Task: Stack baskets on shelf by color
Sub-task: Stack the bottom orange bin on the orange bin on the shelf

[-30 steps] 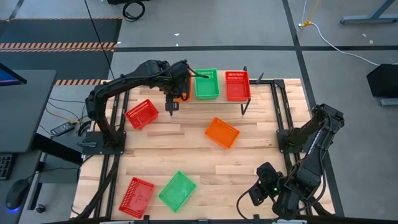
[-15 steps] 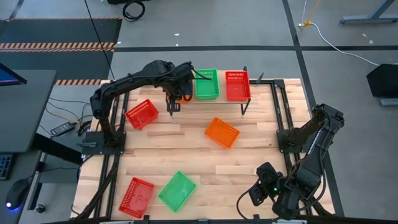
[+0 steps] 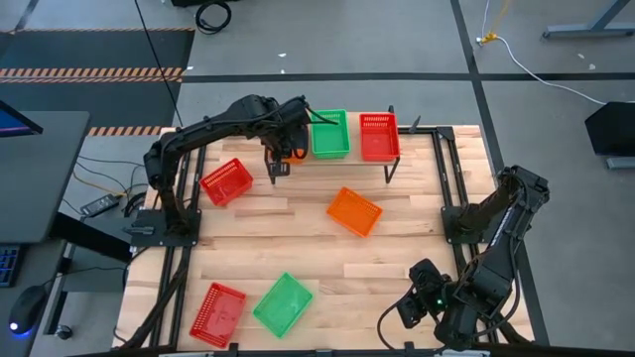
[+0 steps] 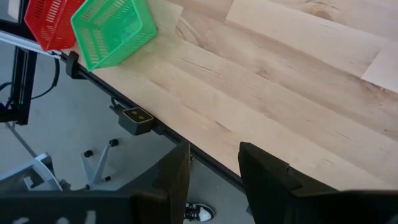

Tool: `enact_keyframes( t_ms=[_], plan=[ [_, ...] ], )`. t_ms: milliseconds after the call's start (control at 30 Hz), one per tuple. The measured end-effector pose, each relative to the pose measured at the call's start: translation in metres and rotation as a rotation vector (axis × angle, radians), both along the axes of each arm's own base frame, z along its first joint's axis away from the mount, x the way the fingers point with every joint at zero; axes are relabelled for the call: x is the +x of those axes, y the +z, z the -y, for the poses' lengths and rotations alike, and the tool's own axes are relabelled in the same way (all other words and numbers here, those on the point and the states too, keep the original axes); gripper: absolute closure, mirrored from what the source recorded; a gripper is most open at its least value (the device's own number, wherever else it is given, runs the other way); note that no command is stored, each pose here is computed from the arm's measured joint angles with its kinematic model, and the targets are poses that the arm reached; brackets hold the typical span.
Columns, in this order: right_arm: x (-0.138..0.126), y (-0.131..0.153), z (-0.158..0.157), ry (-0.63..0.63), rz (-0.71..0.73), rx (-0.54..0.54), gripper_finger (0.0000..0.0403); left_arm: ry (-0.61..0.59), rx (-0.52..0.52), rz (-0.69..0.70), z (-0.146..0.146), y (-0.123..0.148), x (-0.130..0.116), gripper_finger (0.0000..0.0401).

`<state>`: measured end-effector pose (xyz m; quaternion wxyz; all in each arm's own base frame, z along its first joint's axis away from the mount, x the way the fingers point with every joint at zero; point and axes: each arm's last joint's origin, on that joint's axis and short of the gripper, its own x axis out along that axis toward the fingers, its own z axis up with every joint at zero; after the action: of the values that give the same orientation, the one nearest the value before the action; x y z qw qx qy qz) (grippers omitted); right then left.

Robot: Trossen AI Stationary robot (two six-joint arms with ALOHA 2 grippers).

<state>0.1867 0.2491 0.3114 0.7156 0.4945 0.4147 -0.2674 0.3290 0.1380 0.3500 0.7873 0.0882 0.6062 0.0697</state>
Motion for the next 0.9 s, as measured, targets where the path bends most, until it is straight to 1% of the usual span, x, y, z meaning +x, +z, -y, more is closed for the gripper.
enact_keyframes(
  t_ms=[200,367,600,767,900],
  plan=[
    [0.0,0.0,-0.001,0.0,0.006,0.008,0.026,0.014,-0.005,-0.011,-0.004,-0.001,-0.002,0.0317],
    [0.001,0.001,-0.001,0.0,0.009,0.013,0.026,0.027,-0.011,-0.02,-0.006,-0.002,-0.004,0.0296],
    [0.001,0.001,-0.001,-0.001,0.011,0.012,0.026,0.133,-0.03,-0.008,-0.017,-0.002,-0.009,0.0287],
    [0.001,0.001,-0.001,0.0,0.011,0.011,0.026,0.138,-0.047,-0.042,-0.015,-0.003,-0.013,0.029],
    [0.001,0.0,-0.001,0.004,0.013,0.002,0.026,0.129,-0.062,-0.038,-0.012,-0.002,-0.012,0.0289]
  ],
)
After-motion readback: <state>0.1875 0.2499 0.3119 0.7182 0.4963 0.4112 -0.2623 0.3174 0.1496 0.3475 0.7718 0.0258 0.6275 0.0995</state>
